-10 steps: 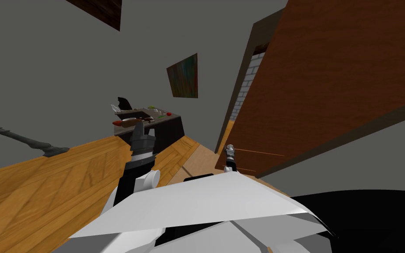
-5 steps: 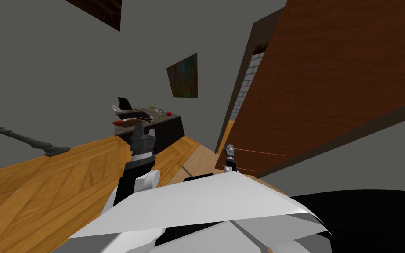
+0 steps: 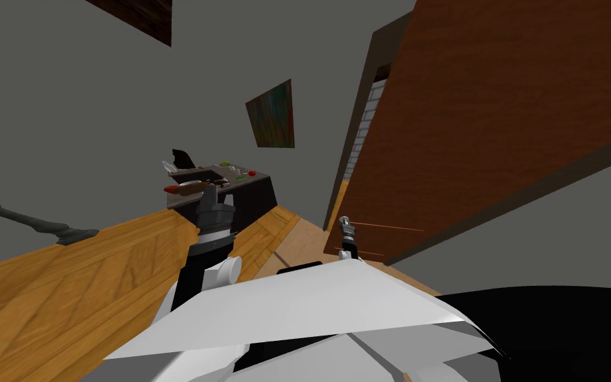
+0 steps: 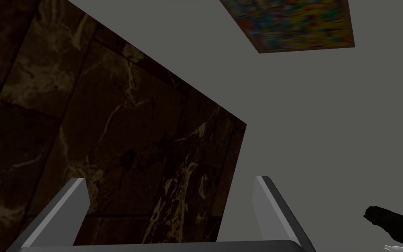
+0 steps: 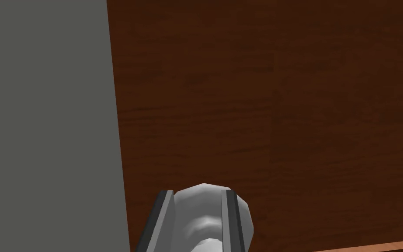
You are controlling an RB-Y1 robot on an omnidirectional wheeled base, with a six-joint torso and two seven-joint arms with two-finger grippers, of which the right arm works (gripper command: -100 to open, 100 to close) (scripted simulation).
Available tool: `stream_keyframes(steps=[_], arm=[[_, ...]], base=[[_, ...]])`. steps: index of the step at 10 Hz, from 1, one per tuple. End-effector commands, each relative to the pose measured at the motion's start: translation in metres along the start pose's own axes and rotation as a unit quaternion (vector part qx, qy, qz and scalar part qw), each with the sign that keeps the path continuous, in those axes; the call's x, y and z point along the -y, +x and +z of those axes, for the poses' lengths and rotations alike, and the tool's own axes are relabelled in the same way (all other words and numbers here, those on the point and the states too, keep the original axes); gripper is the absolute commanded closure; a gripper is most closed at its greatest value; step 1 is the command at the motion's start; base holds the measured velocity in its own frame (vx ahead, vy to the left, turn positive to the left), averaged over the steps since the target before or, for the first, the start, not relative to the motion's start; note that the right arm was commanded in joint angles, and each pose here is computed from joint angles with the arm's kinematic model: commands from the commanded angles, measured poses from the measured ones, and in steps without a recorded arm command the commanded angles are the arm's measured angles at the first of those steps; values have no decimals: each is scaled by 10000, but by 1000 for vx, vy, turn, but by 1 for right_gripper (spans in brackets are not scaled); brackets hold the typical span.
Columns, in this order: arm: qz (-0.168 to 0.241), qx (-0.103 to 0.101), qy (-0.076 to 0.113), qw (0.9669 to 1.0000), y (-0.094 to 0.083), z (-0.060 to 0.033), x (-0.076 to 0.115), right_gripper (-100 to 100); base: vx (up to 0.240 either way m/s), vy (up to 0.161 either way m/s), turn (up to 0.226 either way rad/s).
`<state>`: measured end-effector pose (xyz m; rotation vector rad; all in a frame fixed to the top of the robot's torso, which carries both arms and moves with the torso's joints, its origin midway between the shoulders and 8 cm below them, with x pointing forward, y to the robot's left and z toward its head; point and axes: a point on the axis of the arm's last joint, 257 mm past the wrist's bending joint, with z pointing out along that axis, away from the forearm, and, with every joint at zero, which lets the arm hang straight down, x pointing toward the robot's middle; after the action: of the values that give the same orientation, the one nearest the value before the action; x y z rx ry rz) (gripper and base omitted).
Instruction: Pull the door open
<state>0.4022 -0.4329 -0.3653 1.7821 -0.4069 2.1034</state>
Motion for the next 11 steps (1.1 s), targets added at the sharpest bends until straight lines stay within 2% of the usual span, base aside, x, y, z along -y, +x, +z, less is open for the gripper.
stream_keyframes(steps=[1, 4, 5, 11], arm=[[36, 148, 32, 9999, -97, -74, 59, 100], [36, 148, 32, 9999, -97, -74, 59, 100], [29, 71, 75, 9999, -23, 53, 59, -100], [90, 461, 430, 9980, -177, 196, 358, -100]], base=[[-4, -39, -15], [-1, -3, 10], [-111, 0, 35], [-196, -9, 15]])
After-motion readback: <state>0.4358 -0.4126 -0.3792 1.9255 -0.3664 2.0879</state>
